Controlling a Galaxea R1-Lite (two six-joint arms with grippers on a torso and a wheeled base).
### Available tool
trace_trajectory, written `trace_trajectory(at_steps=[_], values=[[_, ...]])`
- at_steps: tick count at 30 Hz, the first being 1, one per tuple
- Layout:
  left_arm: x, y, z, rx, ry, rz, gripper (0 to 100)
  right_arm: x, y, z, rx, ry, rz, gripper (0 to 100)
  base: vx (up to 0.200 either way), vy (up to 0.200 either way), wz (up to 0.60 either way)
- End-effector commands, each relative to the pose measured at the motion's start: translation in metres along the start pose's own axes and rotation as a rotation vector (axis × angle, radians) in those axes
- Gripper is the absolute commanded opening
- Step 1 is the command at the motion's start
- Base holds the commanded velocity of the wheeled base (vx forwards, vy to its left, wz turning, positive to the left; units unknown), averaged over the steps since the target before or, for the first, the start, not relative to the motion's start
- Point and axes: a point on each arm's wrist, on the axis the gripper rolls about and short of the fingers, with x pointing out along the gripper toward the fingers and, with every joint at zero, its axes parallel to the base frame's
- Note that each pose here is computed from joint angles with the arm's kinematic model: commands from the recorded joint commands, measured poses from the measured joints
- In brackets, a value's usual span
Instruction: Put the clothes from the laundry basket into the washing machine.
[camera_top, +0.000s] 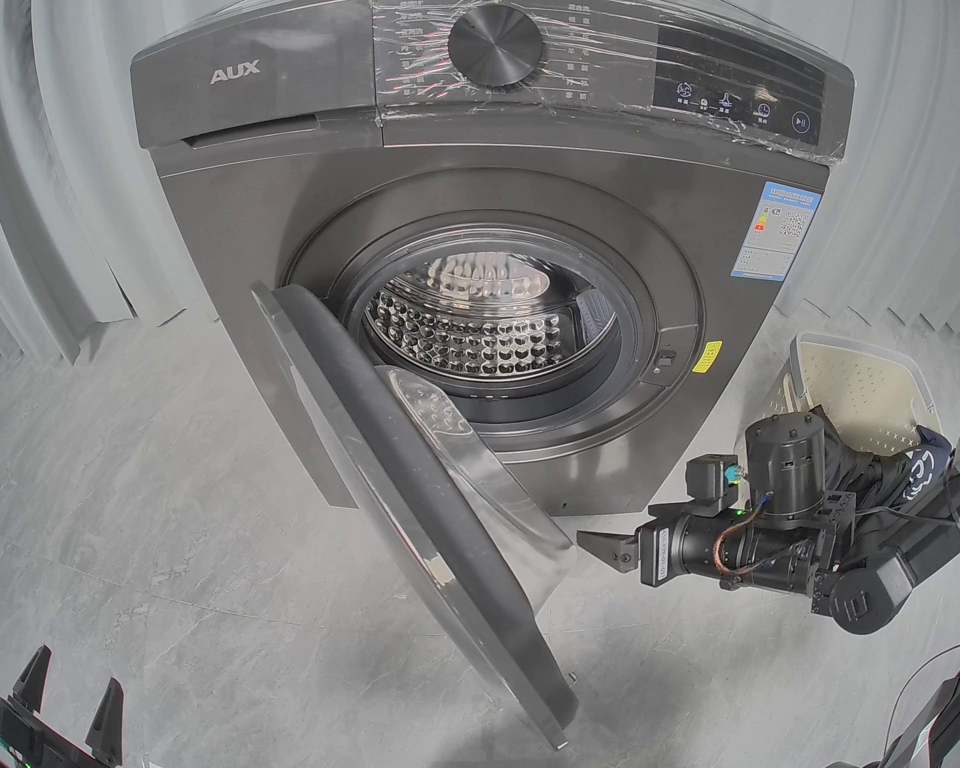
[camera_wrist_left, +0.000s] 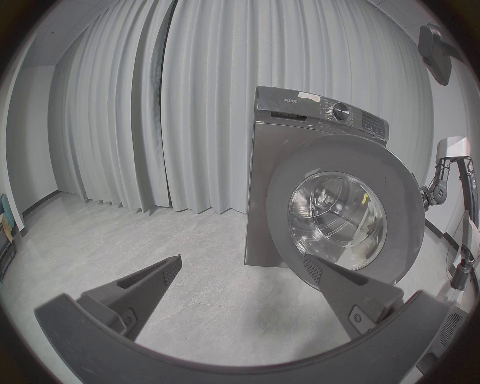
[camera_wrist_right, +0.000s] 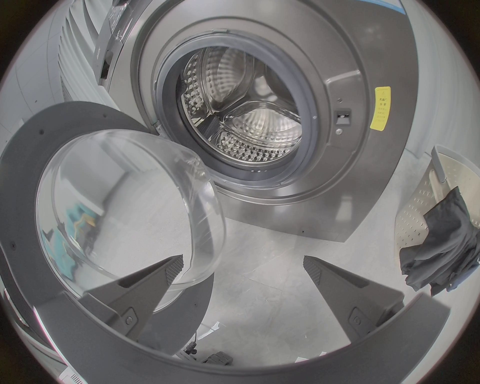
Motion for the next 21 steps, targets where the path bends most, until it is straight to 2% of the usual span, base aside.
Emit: trace_trajectory(at_steps=[1, 6, 15, 21], values=[[0.0, 0.0, -0.005, -0.001, 0.004, 0.001, 100, 0.004, 0.009, -0.007, -0.015, 0.03, 0.025, 100, 0.0, 0.0, 0.0], [0.0, 0.0, -0.005, -0.001, 0.004, 0.002, 100, 0.003, 0.02, -0.013, -0.03, 0.046, 0.058, 100, 0.0, 0.0, 0.0], [0.0, 0.0, -0.005, -0.001, 0.004, 0.001, 100, 0.004, 0.016, -0.008, -0.023, 0.031, 0.047, 100, 0.0, 0.0, 0.0], [0.0, 0.0, -0.005, -0.001, 0.004, 0.002, 100, 0.011, 0.022, -0.006, -0.028, 0.024, 0.064, 100, -0.2, 0.0, 0.0]])
